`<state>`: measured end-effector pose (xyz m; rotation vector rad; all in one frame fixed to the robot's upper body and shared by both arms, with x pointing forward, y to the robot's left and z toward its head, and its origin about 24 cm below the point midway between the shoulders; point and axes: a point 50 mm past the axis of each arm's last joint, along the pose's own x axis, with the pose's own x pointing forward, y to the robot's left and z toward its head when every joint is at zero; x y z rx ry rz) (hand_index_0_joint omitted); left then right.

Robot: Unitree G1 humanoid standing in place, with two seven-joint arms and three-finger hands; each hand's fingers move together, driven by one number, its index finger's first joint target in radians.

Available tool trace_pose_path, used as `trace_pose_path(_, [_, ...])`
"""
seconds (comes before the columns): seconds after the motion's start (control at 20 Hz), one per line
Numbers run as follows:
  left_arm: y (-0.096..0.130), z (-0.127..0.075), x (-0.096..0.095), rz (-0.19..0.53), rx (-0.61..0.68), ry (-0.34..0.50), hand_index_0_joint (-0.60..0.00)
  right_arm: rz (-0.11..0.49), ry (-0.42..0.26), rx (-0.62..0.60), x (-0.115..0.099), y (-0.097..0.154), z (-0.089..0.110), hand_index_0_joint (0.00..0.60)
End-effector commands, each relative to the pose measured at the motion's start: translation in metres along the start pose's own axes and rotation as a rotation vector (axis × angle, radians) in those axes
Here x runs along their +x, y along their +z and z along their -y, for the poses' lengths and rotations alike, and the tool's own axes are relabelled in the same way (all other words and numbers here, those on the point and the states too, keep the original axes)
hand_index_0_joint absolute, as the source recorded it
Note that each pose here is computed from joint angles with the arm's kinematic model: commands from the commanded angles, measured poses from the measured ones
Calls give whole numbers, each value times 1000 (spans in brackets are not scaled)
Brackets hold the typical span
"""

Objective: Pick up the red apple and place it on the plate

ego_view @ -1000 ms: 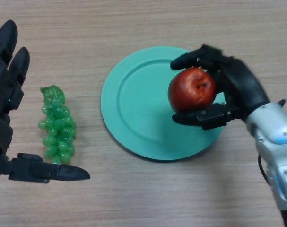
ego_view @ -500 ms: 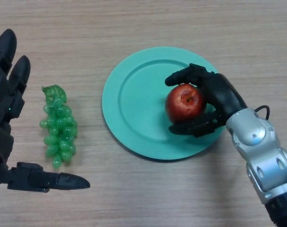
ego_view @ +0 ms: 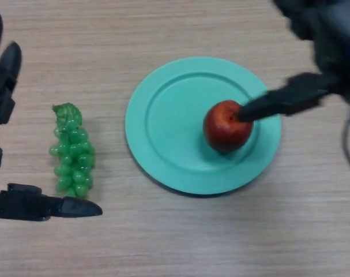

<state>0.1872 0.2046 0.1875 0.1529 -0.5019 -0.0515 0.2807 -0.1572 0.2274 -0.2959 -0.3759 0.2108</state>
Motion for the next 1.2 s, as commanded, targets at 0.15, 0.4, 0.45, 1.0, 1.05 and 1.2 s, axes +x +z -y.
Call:
trace_pose_path(0.15, [20,-8,8,151,75,-1,0,208,-112,0,-41,21,25,0])
trace_pose_path(0.4, [6,-2,11,136,86,-19,0,196,-78,90,-69,-5,9,0])
trace_pose_path(0.45, [4,-2,13,129,98,-20,0,196,-67,112,-73,-8,4,0])
trace_pose_path(1.0, [3,0,12,103,91,-25,0,224,-78,124,-80,0,-4,0])
trace_pose_path(1.05, [3,0,12,102,90,-26,0,227,-77,124,-80,1,-5,0])
trace_pose_path(1.2, [5,3,13,95,94,-25,0,236,-54,115,-82,2,-9,0])
